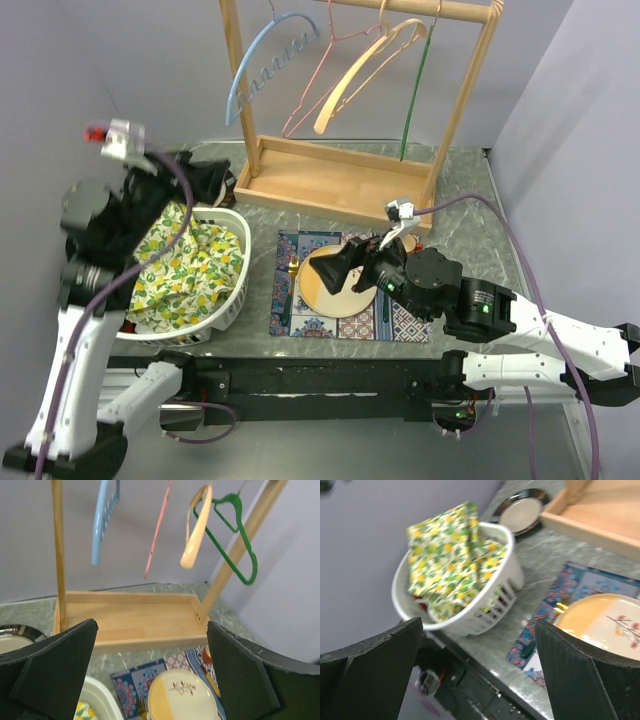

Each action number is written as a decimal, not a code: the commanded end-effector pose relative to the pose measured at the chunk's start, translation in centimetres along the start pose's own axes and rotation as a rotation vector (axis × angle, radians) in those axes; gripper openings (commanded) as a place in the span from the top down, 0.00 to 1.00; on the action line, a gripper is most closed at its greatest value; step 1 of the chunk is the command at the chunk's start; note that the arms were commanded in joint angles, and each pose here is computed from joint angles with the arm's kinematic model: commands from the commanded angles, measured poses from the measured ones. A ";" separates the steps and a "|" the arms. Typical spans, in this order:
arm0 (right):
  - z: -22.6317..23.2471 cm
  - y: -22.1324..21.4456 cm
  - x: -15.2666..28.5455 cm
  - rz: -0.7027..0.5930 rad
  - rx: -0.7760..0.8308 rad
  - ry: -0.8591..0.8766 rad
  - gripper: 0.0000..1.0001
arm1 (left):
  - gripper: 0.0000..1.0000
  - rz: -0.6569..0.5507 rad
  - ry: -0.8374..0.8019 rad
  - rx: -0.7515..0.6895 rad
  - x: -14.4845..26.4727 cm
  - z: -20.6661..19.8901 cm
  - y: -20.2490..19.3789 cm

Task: Remove the skirt from the hanger

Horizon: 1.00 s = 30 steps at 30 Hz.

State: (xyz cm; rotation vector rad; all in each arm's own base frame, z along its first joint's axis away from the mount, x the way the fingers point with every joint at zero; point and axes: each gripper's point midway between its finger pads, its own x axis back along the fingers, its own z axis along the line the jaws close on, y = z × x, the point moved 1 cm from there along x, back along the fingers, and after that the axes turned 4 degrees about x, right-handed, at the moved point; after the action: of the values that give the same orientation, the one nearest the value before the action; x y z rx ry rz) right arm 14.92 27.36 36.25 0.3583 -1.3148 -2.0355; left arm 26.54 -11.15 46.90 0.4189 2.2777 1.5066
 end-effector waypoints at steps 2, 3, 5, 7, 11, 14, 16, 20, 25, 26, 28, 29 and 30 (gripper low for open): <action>-3.6 2.3 0.4 -0.109 -0.032 -0.227 0.00 | 0.03 0.078 -0.061 0.000 2.6 0.0 -5.0; -3.9 2.4 0.5 -0.117 -0.033 -0.244 0.00 | 0.03 0.078 -0.071 -0.001 3.6 -0.3 -5.3; -4.6 2.2 0.7 -0.126 -0.031 -0.267 0.00 | 0.03 0.116 -0.079 0.029 4.2 -0.1 -7.3; -4.9 2.1 0.9 -0.128 -0.039 -0.276 0.00 | 0.03 0.115 -0.099 0.049 5.2 -0.5 -7.9; -4.9 2.4 1.4 -0.145 -0.050 -0.244 0.00 | 0.03 0.157 -0.138 0.104 6.5 -0.9 -10.5; -4.8 2.8 1.6 -0.159 -0.048 -0.230 0.00 | 0.03 0.156 -0.154 0.110 7.3 -1.1 -11.0; -4.9 3.0 1.8 -0.161 -0.050 -0.244 0.00 | 0.03 0.145 -0.157 0.106 7.8 -1.3 -10.9; -4.9 3.3 1.8 -0.172 -0.053 -0.247 0.00 | 0.03 0.135 -0.187 0.111 8.6 -2.1 -10.6; -4.8 3.7 2.0 -0.178 -0.071 -0.250 0.00 | 0.03 0.103 -0.193 0.099 9.4 -2.6 -9.6; -5.0 3.8 2.0 -0.185 -0.076 -0.256 0.00 | 0.03 0.096 -0.189 0.095 9.5 -2.6 -9.4; -5.1 3.9 2.2 -0.190 -0.085 -0.258 0.00 | 0.03 0.089 -0.182 0.092 9.7 -2.6 -9.2; -5.1 4.1 2.3 -0.196 -0.088 -0.260 0.00 | 0.03 0.086 -0.188 0.093 9.9 -2.8 -9.0; -5.2 4.2 2.4 -0.200 -0.091 -0.263 0.00 | 0.03 0.083 -0.191 0.096 10.1 -2.9 -9.0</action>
State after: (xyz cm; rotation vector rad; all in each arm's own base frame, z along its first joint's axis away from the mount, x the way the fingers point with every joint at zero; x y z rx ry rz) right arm 17.39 22.36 35.72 0.1830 -1.4388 -2.2544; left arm 17.19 -12.58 36.34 0.6977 2.2397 1.3669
